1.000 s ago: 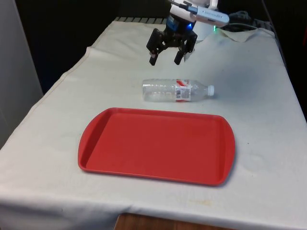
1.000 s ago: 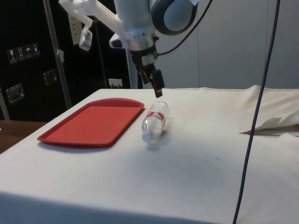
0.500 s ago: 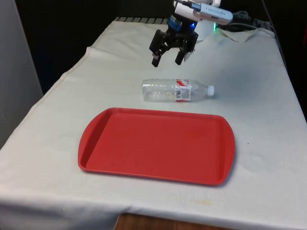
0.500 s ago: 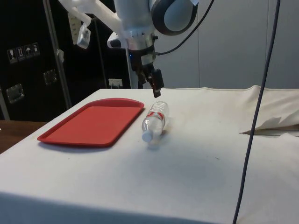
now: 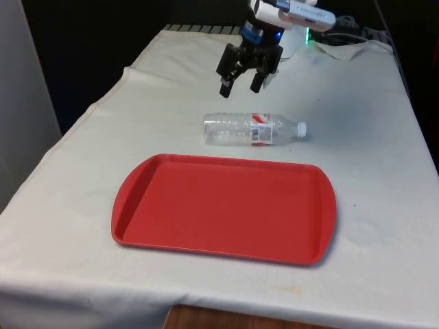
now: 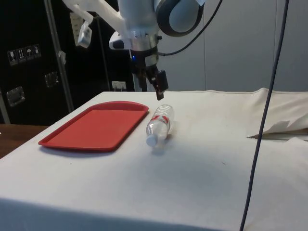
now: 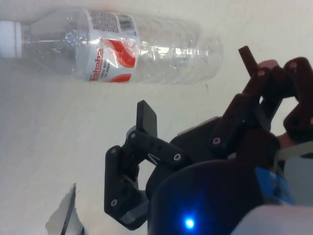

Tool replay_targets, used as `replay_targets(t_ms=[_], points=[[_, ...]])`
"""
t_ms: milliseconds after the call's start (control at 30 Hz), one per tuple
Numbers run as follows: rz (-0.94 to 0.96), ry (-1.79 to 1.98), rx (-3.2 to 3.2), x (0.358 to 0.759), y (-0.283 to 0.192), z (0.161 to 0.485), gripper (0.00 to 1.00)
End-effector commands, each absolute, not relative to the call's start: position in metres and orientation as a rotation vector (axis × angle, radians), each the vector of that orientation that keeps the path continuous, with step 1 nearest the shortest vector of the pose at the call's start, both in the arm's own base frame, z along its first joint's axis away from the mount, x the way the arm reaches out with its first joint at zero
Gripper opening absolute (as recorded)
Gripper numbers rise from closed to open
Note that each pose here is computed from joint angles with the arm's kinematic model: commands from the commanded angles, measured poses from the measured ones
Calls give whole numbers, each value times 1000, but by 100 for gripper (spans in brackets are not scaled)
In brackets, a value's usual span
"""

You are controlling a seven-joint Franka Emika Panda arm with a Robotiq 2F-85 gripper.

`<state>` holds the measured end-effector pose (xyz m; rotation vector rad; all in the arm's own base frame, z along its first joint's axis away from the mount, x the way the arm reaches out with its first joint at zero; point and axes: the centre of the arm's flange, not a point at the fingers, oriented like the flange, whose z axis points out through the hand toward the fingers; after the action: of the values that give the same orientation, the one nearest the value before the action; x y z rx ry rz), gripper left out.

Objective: Place the bottle upright on the tray.

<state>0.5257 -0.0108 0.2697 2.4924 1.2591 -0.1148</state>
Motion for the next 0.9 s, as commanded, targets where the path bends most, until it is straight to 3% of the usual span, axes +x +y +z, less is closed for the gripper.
replay_targets(t_ms=[0, 867], points=[[-98, 1280, 2476, 526, -10, 270, 100], [-109, 1485, 2374, 527, 0, 270, 100]])
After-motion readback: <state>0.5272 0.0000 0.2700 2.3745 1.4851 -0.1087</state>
